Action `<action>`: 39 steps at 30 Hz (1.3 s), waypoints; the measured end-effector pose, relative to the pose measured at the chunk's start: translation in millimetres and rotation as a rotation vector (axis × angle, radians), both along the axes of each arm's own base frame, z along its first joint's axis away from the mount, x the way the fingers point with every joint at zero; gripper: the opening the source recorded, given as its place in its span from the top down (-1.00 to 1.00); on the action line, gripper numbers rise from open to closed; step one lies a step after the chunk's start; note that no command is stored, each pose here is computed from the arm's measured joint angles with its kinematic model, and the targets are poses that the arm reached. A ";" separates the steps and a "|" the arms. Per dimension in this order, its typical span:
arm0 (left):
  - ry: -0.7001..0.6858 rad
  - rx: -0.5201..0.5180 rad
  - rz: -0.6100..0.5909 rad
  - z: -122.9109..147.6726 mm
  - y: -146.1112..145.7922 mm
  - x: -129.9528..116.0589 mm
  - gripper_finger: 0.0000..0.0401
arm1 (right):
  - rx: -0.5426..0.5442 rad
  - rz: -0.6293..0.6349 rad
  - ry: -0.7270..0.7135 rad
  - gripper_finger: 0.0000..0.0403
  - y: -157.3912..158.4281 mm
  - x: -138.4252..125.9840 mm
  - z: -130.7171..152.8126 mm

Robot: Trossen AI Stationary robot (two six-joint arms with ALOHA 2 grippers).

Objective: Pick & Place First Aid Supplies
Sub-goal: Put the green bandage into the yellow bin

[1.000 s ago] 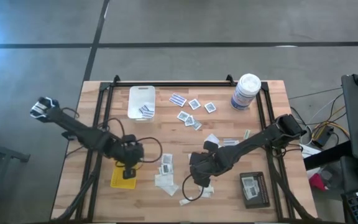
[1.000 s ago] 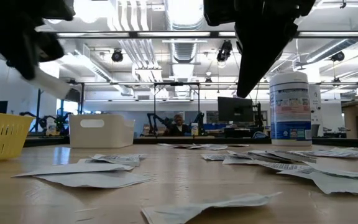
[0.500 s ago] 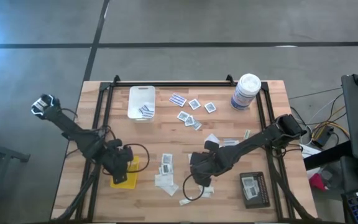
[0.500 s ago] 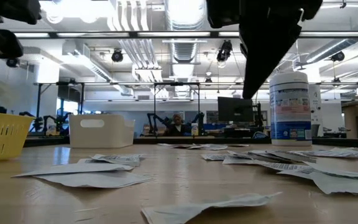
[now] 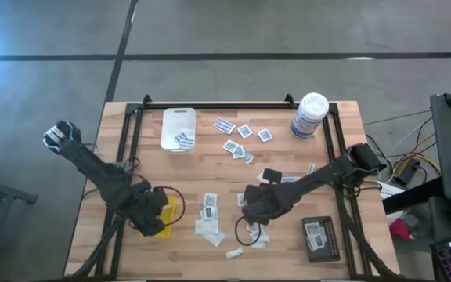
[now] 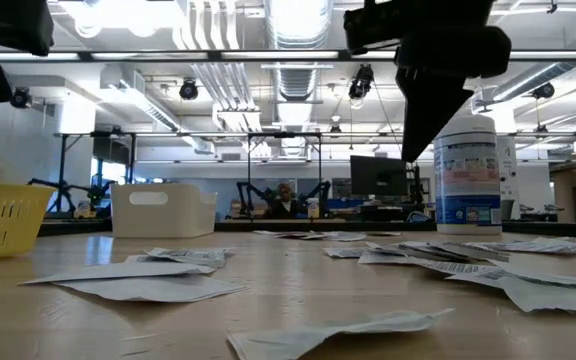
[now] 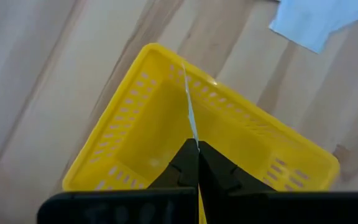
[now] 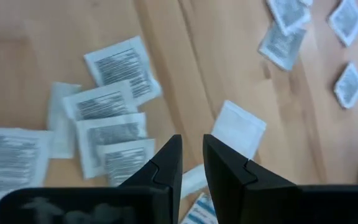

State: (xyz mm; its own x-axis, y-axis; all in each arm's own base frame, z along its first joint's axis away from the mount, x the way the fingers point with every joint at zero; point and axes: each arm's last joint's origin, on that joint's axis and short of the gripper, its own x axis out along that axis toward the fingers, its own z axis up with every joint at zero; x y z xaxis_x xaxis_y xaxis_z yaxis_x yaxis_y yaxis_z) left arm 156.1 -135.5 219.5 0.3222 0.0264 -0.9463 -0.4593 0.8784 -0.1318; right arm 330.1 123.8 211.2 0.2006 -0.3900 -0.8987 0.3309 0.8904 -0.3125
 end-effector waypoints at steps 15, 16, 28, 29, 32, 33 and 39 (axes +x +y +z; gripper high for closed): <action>0.114 -0.032 0.144 -18.9 -8.7 6.3 1.00 | -0.089 0.009 0.017 0.64 -15.4 3.3 0.9; 0.130 -0.042 0.146 -19.7 -9.3 6.2 1.00 | -0.089 0.009 0.018 0.65 -16.1 3.4 0.9; 0.164 -0.064 0.139 -20.8 -10.2 5.5 1.00 | -0.088 -0.004 0.016 0.65 -19.4 4.6 0.9; 0.167 -0.066 0.137 -20.8 -10.3 5.4 1.00 | -0.088 -0.005 0.016 0.64 -19.5 4.7 0.9; 0.175 -0.066 0.109 -20.8 -10.5 5.2 1.00 | -0.088 -0.005 0.016 0.61 -19.6 4.7 0.9; 0.177 -0.066 0.099 -20.8 -10.6 5.1 1.00 | -0.088 -0.005 0.016 0.60 -19.6 4.7 0.9; 0.196 -0.076 0.060 -20.9 -11.1 4.6 1.00 | -0.087 -0.008 0.015 0.58 -19.6 4.7 0.9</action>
State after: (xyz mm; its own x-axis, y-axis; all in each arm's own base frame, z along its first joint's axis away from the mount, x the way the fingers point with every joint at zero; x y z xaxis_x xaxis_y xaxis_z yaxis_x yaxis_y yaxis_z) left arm 160.8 -146.6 198.7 0.1314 -0.0338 -0.9907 -0.5343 0.8394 -0.0995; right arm 334.9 104.2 212.0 0.1842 -0.4683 -0.8642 0.3324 0.8571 -0.3936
